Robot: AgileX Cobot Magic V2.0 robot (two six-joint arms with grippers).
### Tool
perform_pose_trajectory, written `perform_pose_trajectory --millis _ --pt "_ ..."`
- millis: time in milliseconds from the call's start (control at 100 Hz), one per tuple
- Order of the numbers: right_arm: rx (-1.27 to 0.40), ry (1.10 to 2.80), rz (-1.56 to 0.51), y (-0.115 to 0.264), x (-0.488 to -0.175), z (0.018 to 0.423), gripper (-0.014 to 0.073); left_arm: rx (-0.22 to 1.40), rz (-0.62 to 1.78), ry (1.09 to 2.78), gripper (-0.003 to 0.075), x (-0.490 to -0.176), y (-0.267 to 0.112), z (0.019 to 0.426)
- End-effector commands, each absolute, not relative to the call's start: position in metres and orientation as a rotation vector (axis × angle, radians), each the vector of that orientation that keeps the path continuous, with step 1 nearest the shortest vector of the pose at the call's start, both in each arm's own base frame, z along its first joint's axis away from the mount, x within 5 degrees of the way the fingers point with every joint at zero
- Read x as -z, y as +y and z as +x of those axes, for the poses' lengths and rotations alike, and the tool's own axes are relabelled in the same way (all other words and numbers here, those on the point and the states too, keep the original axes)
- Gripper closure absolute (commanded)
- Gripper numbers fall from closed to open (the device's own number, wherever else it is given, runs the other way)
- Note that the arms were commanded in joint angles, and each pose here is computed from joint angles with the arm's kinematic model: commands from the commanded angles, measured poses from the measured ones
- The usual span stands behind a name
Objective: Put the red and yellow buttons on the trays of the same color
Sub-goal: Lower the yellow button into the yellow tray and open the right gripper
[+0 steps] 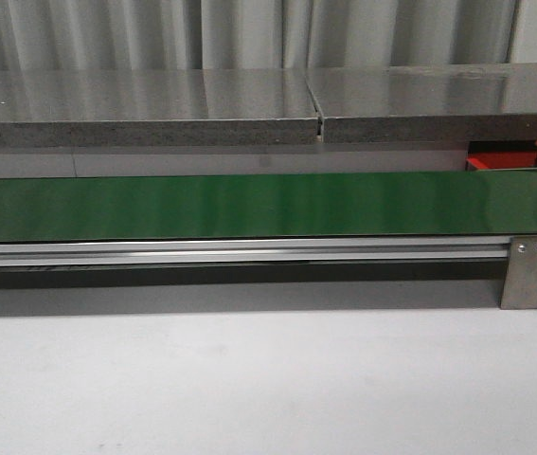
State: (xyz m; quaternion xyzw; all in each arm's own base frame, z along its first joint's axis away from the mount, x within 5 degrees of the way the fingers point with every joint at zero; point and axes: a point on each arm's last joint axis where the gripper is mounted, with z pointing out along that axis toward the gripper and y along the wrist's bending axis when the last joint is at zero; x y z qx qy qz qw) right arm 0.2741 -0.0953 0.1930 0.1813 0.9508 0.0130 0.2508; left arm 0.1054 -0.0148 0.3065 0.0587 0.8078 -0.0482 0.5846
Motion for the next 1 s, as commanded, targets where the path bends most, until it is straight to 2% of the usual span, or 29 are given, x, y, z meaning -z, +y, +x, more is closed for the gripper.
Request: perform_pose_trajectory --millis 0,400,520,640,740,800,990 --pt "0.003 2.496 0.471 -0.099 -0.206 0.281 0.0477 0.121 0.117 1.790 0.0739 -0.321 -0.015 0.107" --pt "-0.017 2.557 0.484 -0.099 -0.191 0.283 0.0456 0.121 0.117 1.790 0.0739 -0.321 -0.015 0.107" --pt "-0.025 2.574 0.482 -0.098 -0.190 0.282 0.0335 0.121 0.117 1.790 0.0739 -0.321 -0.015 0.107" --pt "-0.031 2.586 0.482 -0.098 -0.189 0.281 0.0114 0.121 0.117 1.790 0.0739 -0.321 -0.015 0.107" --pt "-0.031 2.584 0.481 -0.098 -0.190 0.282 -0.0013 0.121 0.117 1.790 0.0739 -0.321 -0.015 0.107" --pt "-0.032 2.578 0.478 -0.098 -0.194 0.283 -0.0042 0.121 0.117 1.790 0.0739 -0.321 -0.015 0.107" --pt "-0.037 2.539 0.453 -0.096 -0.219 0.283 -0.0040 0.121 0.117 1.790 0.0739 -0.321 -0.015 0.107"
